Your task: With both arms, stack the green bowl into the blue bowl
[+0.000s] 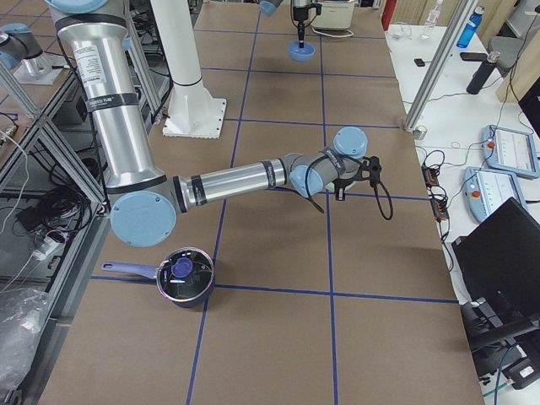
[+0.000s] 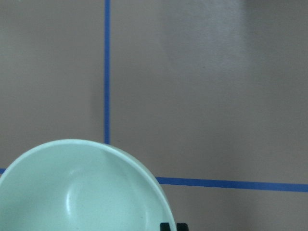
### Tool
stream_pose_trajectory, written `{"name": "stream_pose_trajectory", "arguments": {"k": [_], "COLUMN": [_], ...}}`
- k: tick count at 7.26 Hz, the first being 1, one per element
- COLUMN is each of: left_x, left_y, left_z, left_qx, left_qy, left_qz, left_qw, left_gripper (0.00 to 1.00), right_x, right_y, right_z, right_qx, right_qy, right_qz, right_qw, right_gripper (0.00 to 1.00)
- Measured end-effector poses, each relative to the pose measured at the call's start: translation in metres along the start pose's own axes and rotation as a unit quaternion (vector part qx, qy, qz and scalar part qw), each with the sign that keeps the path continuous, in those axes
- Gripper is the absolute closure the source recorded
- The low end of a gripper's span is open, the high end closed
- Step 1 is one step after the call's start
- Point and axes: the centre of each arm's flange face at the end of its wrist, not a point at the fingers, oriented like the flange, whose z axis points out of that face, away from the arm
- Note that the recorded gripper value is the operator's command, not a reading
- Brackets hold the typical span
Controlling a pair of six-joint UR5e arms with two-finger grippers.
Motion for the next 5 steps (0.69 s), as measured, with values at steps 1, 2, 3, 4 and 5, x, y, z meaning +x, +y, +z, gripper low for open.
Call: {"name": "stream_pose_trajectory", "arguments": {"k": [1, 2, 3, 4, 5], "left_x": [0.076, 0.142, 0.184, 0.211, 0.231], "left_y": [0.007, 0.017, 0.024, 0.026, 0.021], "left_z": [0.021, 0.033, 0.041, 0.05, 0.061], "left_qx": [-0.001, -0.002, -0.005, -0.007, -0.01], "left_qy": [-0.015, -0.03, -0.038, -0.041, -0.045], "left_qz": [-0.012, -0.021, -0.032, -0.041, -0.049], "left_qw": [0.9998, 0.9993, 0.9987, 0.9983, 0.9978], "left_gripper": [1.0, 1.0, 1.0, 1.0, 1.0], "right_x": [-0.027, -0.05, -0.074, -0.102, -0.129], "right_y": [0.003, 0.008, 0.015, 0.022, 0.029], "right_z": [0.004, 0.006, 0.012, 0.023, 0.037], "right_qx": [0.002, 0.009, 0.014, 0.019, 0.02], "right_qy": [-0.006, -0.006, -0.005, -0.004, -0.002], "right_qz": [0.005, 0.013, 0.022, 0.021, 0.015], "right_qw": [1.0, 0.9999, 0.9997, 0.9996, 0.9997], "right_gripper": [1.0, 1.0, 1.0, 1.0, 1.0]}}
